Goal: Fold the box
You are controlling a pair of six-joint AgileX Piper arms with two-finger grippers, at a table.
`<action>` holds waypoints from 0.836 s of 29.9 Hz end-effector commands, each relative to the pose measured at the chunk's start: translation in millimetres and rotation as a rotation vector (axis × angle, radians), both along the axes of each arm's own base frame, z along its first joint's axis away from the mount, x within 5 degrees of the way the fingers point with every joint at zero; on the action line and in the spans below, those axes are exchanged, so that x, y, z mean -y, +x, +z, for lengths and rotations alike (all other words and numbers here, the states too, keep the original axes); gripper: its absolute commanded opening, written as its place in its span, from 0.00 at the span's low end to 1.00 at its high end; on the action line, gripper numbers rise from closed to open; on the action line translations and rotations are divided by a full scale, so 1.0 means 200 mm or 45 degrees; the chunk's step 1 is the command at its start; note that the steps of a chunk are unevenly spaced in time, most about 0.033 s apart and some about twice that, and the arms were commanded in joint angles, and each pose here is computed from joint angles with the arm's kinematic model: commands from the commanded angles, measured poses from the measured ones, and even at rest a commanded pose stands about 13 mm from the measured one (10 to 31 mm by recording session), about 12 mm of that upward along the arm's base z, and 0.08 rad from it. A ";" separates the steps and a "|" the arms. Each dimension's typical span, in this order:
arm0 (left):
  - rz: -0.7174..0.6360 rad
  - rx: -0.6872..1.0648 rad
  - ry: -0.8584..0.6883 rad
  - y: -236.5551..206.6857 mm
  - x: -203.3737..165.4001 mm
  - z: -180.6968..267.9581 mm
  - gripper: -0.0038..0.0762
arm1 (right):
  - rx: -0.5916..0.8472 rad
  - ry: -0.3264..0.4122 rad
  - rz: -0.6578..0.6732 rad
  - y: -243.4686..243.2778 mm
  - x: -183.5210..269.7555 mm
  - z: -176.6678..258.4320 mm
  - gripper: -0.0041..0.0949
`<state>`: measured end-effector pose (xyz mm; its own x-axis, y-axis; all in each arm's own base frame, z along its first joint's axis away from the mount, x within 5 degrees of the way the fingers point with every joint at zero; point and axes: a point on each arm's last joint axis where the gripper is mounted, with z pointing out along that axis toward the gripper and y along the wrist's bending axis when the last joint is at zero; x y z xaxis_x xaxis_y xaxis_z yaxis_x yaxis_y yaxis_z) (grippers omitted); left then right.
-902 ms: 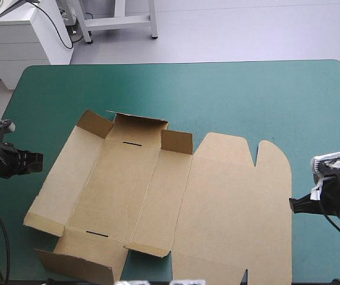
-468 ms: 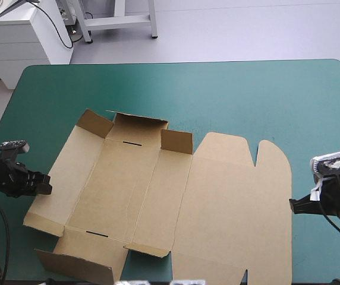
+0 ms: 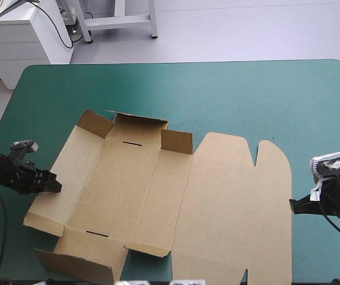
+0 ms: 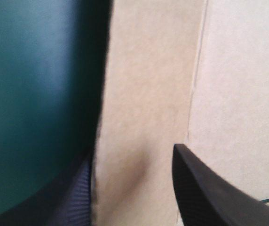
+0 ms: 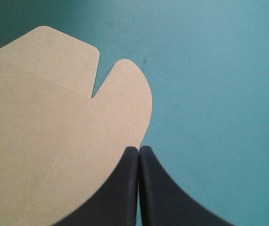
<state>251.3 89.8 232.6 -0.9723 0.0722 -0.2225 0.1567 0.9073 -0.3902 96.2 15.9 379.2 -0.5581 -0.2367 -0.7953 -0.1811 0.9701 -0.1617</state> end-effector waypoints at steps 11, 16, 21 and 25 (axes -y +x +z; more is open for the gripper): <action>-0.133 -0.036 -0.105 0.02 0.22 0.08 0.47 | 0.107 -0.002 0.014 0.01 0.00 0.06 0.02; -0.140 -0.068 -0.056 0.01 0.20 0.07 0.25 | 0.107 -0.002 0.014 0.01 0.00 0.06 0.02; -0.151 -0.081 -0.027 0.01 0.19 0.06 0.07 | 0.107 -0.002 0.014 0.01 0.00 0.06 0.02; -0.166 -0.076 -0.021 0.01 0.19 0.06 0.04 | 0.107 -0.002 0.014 0.01 0.00 0.06 0.02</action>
<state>258.6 56.0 231.7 -0.9714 0.1650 -0.1708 0.2209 0.8918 -0.3947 96.2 15.9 379.2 -0.5579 -0.2378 -0.7951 -0.1817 0.9698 -0.1626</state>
